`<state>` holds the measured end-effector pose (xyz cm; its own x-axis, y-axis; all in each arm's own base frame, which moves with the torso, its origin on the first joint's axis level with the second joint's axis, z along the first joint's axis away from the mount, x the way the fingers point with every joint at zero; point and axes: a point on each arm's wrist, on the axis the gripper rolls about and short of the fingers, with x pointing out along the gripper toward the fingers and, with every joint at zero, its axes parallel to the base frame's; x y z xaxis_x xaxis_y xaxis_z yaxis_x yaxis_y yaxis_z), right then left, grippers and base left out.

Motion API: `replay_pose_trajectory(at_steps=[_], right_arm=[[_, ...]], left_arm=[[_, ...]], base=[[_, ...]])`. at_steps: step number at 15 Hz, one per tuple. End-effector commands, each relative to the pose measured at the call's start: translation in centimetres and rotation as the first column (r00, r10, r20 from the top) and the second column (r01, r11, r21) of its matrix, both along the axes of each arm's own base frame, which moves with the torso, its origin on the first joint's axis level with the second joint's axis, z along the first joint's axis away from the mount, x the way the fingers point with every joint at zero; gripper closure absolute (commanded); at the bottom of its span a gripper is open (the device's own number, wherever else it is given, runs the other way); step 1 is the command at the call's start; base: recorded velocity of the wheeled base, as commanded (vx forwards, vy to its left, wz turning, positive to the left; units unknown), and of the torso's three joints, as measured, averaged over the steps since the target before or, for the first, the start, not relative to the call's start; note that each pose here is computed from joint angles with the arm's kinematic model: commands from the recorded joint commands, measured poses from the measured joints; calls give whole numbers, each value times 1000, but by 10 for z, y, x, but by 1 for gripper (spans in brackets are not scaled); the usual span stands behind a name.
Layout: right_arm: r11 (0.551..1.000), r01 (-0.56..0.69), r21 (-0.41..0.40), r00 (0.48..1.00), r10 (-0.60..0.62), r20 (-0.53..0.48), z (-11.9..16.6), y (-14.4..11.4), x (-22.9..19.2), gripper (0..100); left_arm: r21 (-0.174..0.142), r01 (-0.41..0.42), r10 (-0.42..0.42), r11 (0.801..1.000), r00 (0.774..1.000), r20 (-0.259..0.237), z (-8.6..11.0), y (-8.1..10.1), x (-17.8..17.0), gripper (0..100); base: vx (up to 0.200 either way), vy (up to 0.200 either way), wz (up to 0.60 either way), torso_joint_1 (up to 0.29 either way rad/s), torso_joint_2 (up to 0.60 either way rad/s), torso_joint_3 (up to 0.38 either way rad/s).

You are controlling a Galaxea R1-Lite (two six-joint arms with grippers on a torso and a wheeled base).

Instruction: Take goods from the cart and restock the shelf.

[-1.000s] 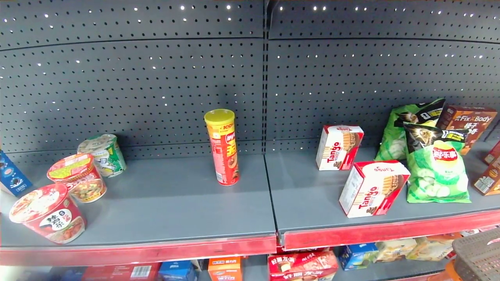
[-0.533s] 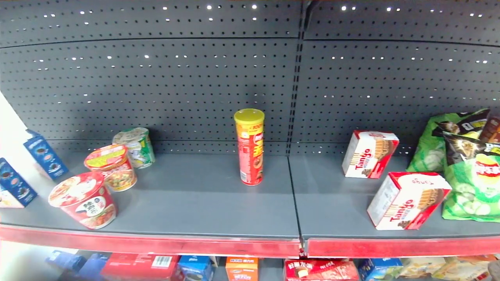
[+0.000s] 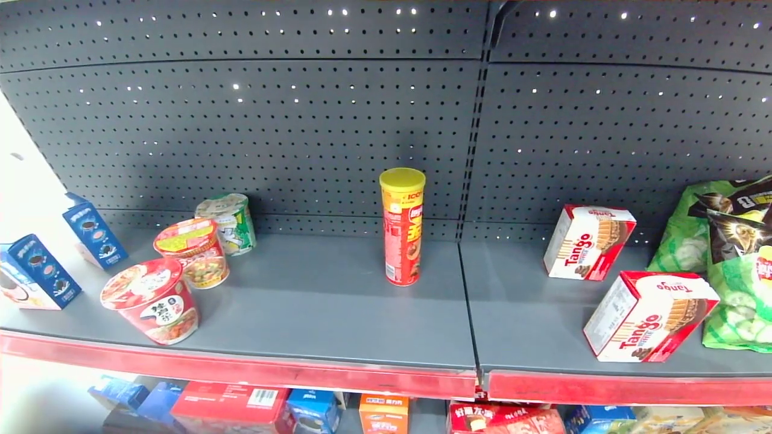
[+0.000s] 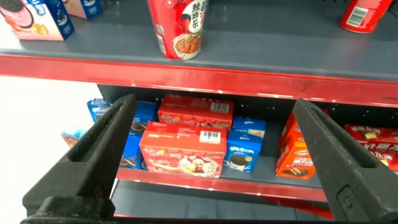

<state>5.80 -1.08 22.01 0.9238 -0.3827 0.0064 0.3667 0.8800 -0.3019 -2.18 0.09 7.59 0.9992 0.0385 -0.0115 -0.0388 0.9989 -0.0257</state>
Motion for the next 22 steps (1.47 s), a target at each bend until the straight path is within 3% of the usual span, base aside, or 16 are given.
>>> replay_pose_trajectory(at_steps=[1,5,7,8,9,10,13,14,17,18,19,21,22], right_arm=[[1000,11,0,1000,-11,7,1,0,-1,100],[998,58,-1,998,-58,30,2,-2,-7,100],[990,144,-1,989,-143,38,3,-6,-10,100],[987,163,-1,986,-163,38,3,-7,-11,100],[979,202,0,978,-202,48,3,-9,-13,100],[976,216,-1,974,-215,68,5,-8,-17,100],[965,263,-12,957,-260,133,11,-5,-32,100],[944,330,-20,933,-323,161,14,-5,-40,100],[906,422,-15,893,-413,178,34,-1,-53,100],[899,439,-14,887,-430,169,47,5,-69,100],[897,441,-14,886,-433,164,49,9,-77,100],[898,440,-5,887,-434,158,44,19,-100,100],[899,438,-3,886,-431,170,39,23,-109,100]], left_arm=[[-1,0,0,1000,1000,-1,0,0,0,0],[0,2,-2,1000,1000,-1,0,0,0,0],[17,11,-11,1000,1000,-1,0,0,0,0],[38,17,-17,999,1000,-1,0,0,0,0],[154,56,-57,986,998,-2,1,-1,0,0],[131,67,-67,989,998,-1,1,-1,0,0],[121,54,-52,991,998,-24,2,-1,1,0],[107,50,-46,993,998,-42,2,-2,3,0],[102,75,-73,992,997,-17,46,-2,8,0],[62,134,-134,989,991,-6,87,-2,25,0],[43,163,-164,986,986,13,107,-3,35,0],[39,198,-200,979,978,54,163,-7,65,0],[37,196,-197,980,980,25,170,-9,79,0]], base=[[0,0,0,0,0,0],[0,0,0,0,0,0],[0,0,0,0,0,0],[0,0,0,0,0,0],[0,0,0,0,0,0],[0,0,0,0,0,0],[0,0,0,0,0,0],[0,0,0,0,0,0],[0,0,0,0,0,0],[0,0,0,0,0,0],[0,0,0,0,0,0],[0,0,0,0,0,0],[0,0,0,0,0,0]])
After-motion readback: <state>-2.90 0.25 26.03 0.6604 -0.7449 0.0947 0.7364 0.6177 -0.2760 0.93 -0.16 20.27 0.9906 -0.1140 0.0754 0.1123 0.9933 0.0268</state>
